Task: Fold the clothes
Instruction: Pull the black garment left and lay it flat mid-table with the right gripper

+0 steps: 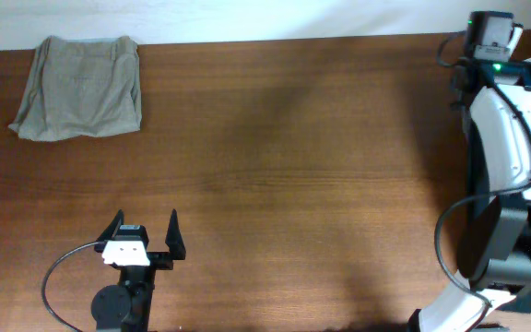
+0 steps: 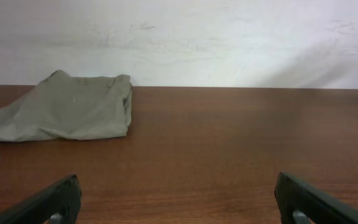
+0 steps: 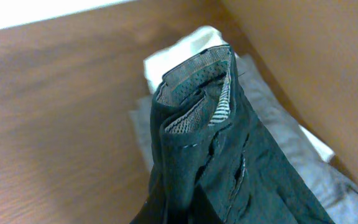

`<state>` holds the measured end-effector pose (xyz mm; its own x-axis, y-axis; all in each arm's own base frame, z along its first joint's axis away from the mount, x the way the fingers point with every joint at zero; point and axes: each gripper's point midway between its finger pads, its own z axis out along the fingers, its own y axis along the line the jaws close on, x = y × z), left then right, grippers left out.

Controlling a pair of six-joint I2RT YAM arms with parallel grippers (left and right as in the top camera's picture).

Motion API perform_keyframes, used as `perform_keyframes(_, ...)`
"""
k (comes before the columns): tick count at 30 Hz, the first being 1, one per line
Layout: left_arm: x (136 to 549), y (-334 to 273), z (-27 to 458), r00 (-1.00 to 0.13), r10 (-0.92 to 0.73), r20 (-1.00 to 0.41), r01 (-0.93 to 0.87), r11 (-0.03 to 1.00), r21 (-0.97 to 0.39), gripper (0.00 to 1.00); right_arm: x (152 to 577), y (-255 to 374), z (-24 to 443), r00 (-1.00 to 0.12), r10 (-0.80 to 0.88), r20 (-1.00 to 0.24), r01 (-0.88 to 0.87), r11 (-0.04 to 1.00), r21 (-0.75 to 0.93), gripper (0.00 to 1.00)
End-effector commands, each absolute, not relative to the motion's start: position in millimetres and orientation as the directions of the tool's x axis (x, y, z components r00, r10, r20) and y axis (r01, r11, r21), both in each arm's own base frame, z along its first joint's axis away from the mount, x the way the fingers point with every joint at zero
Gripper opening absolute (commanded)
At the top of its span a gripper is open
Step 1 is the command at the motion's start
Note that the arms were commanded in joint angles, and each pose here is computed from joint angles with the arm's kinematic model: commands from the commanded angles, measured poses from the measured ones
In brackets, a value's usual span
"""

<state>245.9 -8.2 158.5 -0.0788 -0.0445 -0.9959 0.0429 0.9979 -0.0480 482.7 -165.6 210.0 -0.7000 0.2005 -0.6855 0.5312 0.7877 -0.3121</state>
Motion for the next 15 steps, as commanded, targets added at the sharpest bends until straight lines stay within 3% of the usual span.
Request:
perform_keyframes(1, 245.9, -5.5, 157.0, -0.078, -0.029, -0.997, 0.031, 0.999, -0.032, 0.99, 504.3, -64.1, 252.2, -0.647, 0.119, -0.753, 0.328, 0.935, -0.134, 0.04)
perform_keyframes(8, 245.9, -5.5, 157.1, -0.077, -0.029, -0.997, 0.031, 0.999, -0.032, 0.99, 505.5, 127.9, 232.2, -0.701, 0.093, -0.707, -0.036, 0.986, 0.166, 0.04)
perform_keyframes(10, 245.9, -5.5, 157.1, -0.077, -0.029, -0.997, 0.031, 0.999, -0.032, 0.99, 490.9, 201.7, 226.5, -0.719, 0.06, -0.692, -0.159, 0.956, 0.248, 0.04)
perform_keyframes(15, 245.9, -5.5, 157.0, -0.078, -0.029, -0.997, 0.031, 0.999, -0.032, 0.99, 443.9, 316.1, 200.2, -0.751, -0.073, -0.656, -0.348, 0.889, 0.299, 0.04)
